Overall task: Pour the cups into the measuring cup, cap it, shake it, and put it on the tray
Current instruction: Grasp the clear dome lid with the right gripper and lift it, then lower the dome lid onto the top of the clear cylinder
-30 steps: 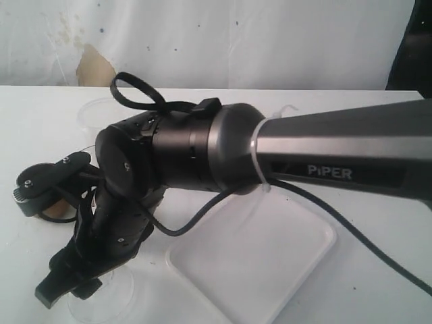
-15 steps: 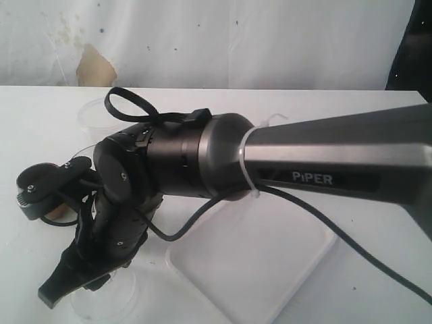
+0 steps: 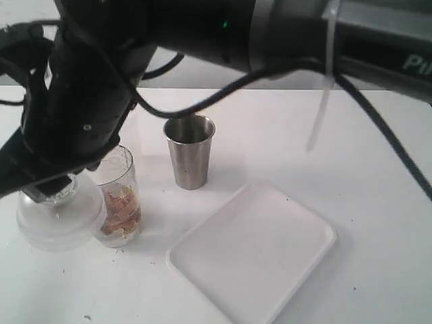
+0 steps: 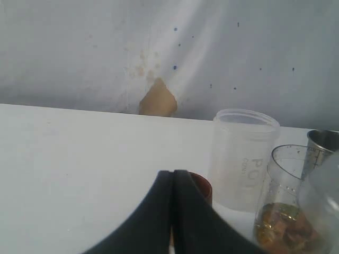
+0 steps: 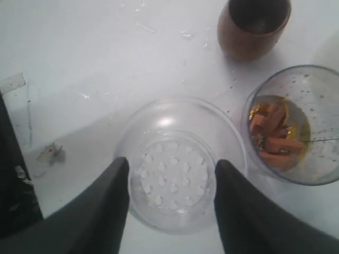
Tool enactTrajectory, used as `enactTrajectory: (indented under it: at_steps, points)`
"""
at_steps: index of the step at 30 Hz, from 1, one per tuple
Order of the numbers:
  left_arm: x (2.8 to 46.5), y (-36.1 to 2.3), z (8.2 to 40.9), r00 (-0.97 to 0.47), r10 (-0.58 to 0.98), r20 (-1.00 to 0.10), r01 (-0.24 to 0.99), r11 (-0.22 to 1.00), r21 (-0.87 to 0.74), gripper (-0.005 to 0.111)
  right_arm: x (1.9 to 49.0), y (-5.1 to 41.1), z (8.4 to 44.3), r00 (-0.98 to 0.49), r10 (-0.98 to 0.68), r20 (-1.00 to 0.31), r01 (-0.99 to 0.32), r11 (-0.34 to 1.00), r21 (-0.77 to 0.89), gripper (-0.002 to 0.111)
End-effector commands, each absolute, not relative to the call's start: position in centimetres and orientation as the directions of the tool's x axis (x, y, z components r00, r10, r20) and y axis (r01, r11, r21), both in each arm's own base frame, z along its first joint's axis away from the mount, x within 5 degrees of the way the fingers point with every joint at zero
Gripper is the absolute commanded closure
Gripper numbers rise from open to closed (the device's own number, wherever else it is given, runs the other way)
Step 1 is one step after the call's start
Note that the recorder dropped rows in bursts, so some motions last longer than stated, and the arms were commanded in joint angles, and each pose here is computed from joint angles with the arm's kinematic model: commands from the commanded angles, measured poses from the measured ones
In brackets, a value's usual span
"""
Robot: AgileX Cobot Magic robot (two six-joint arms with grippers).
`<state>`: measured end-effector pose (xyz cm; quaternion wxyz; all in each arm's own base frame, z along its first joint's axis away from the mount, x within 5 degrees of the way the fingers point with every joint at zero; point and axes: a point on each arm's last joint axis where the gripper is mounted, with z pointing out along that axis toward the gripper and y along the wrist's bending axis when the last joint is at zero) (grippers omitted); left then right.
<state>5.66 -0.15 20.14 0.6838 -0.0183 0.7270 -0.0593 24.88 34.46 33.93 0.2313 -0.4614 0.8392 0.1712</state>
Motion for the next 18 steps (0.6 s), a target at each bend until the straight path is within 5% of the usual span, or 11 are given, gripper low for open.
enactTrajectory:
  at_steps: [1,18]
  points:
    - [5.6,-0.2,20.0,-0.06,-0.104,-0.993,0.062,0.992,-0.108,0.107,25.9,33.4,37.8,-0.426,-0.679,-0.597,-0.835,0.549,-0.028,0.108]
    - [5.6,-0.2,20.0,-0.06,-0.104,-0.993,0.062,0.992,-0.108,0.107,33.2,33.2,35.2,-0.554,-0.61,-0.567,-0.746,0.666,0.014,0.108]
